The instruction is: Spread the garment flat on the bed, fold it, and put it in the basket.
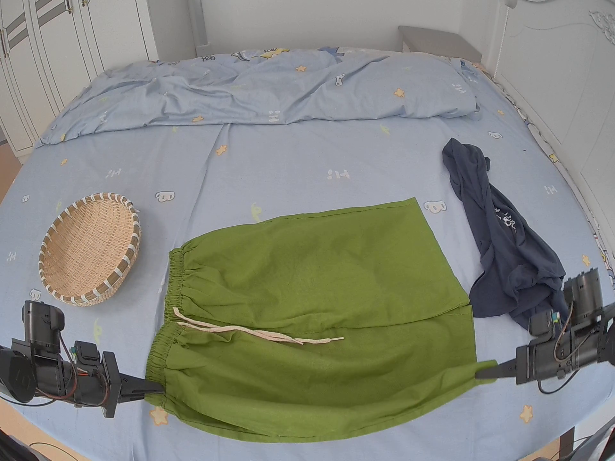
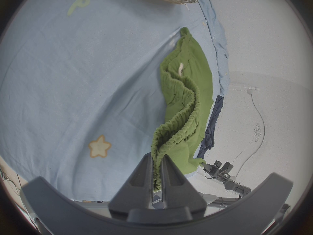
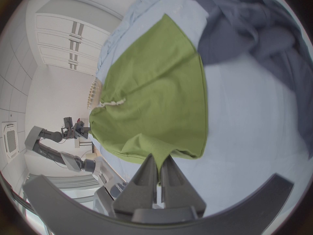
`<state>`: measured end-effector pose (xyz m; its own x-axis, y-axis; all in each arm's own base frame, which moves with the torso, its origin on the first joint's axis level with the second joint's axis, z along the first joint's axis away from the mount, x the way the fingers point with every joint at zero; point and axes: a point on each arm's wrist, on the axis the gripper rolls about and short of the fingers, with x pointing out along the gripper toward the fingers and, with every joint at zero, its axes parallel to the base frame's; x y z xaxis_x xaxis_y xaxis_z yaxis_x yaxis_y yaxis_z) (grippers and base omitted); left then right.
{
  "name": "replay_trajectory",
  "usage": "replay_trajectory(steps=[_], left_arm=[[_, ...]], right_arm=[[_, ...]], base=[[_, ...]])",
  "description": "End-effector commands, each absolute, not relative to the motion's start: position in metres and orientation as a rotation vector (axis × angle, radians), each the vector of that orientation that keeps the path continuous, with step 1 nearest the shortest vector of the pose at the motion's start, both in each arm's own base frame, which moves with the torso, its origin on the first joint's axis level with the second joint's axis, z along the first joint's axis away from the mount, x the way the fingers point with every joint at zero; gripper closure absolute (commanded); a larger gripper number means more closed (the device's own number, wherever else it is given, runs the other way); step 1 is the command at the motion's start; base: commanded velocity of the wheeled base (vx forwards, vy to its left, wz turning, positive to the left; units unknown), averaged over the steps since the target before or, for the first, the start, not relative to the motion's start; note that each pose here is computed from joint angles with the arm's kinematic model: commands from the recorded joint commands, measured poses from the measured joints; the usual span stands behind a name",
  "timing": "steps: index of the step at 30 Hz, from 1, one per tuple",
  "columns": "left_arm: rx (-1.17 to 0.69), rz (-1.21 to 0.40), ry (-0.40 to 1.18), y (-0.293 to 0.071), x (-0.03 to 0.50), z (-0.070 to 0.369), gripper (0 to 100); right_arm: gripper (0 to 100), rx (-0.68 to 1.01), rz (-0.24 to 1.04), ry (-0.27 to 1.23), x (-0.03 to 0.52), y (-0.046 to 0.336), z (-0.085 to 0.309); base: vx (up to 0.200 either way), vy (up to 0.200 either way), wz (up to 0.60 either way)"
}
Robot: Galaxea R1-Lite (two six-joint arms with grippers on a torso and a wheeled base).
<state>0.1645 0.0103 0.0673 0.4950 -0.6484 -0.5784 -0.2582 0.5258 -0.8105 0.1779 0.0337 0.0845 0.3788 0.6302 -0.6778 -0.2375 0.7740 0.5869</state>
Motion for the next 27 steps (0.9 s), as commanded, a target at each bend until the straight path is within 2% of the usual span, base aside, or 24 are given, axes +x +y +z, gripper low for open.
replay_trajectory(steps=[1, 11, 27], left_arm=[[-1.04, -0.325, 0.997, 0.009, 0.192, 0.114, 100], [-1.073, -0.332, 0.975, 0.012, 0.248, 0.152, 100], [-1.086, -0.307, 0.974, 0.025, 0.299, 0.142, 100]], right_arm=[[100, 0.417, 0.569, 0.855, 0.206, 0.031, 0.149], [100, 0.501, 0.557, 0.743, 0.262, 0.036, 0.202], [100, 0.486, 0.524, 0.701, 0.348, 0.041, 0.218]], base=[[0.0, 0.0, 0.0], [0.0, 0.0, 0.0], [0.0, 0.0, 0.0]])
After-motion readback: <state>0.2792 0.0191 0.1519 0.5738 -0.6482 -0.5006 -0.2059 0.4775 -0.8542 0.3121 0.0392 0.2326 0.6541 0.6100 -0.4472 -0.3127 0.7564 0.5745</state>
